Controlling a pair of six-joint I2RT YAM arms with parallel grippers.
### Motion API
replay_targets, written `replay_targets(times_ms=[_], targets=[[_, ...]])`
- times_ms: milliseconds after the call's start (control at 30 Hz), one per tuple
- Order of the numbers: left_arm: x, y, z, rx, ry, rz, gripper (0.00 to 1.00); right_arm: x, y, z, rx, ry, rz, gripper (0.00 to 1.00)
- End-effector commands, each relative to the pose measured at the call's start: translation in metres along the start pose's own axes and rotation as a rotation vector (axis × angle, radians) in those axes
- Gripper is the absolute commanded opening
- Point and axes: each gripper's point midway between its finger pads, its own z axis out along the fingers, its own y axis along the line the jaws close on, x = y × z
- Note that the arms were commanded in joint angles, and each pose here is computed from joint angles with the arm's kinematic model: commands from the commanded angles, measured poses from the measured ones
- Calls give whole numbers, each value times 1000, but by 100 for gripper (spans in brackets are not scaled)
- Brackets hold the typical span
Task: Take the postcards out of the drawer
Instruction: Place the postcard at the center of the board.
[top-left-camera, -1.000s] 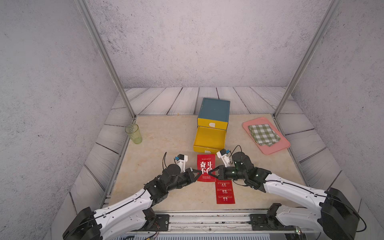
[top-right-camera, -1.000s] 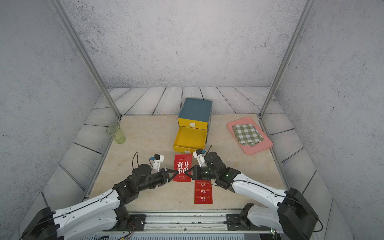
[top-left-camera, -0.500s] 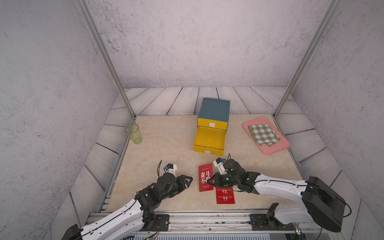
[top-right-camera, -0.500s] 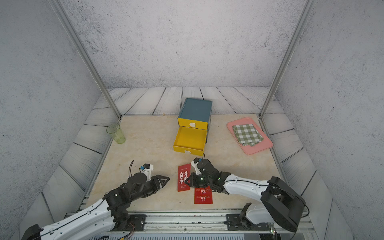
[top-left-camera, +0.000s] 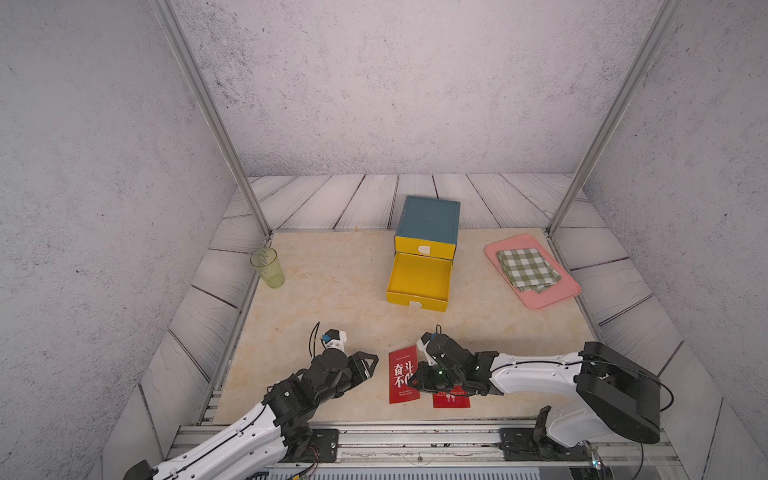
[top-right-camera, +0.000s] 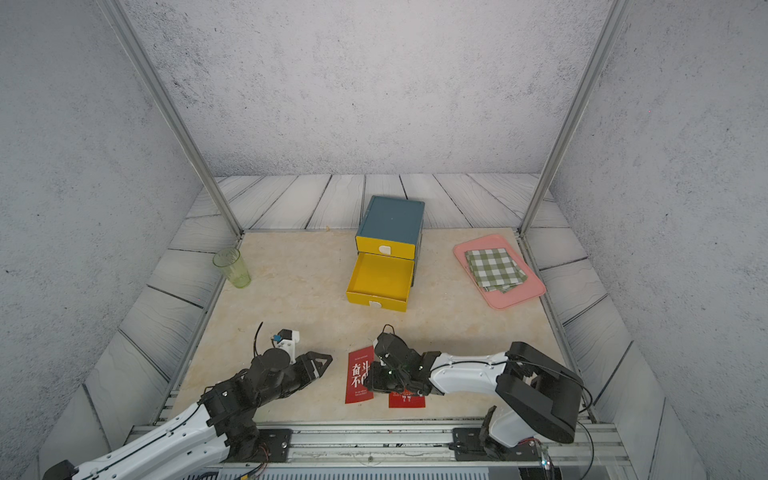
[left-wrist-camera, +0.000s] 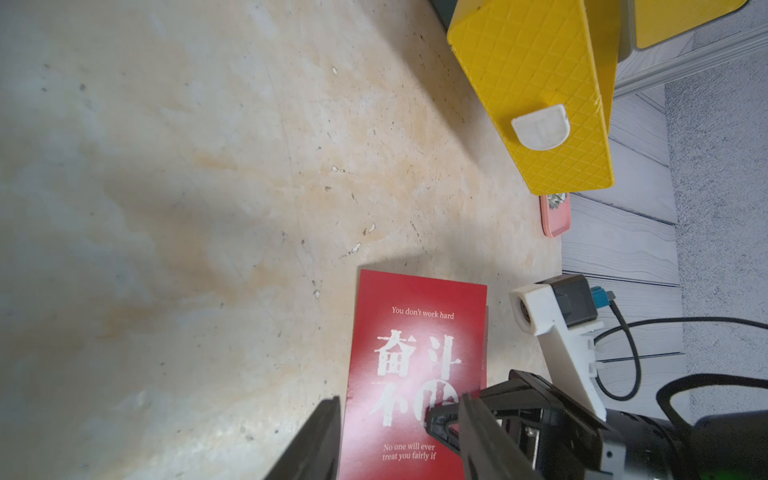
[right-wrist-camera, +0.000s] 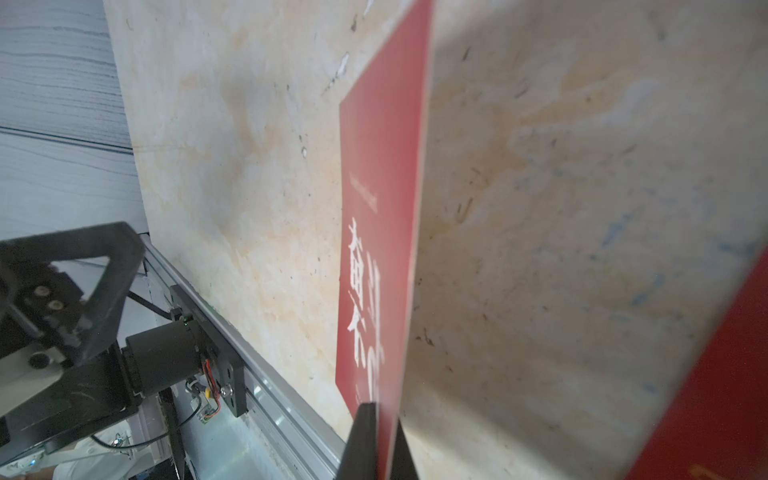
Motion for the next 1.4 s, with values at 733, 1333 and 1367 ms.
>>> replay_targets(times_ms=[733,1333,1367], targets=[[-16,-8,-5,20,-51,14,54,7,-36,-9,205,13,72,41],[-60,-71,-17,66,-39,208,56,-31,13,-84,213,-165,-131,50],[-71,-86,-17,85,-36,238,56,-39,17,-96,223,-208,-171,50]])
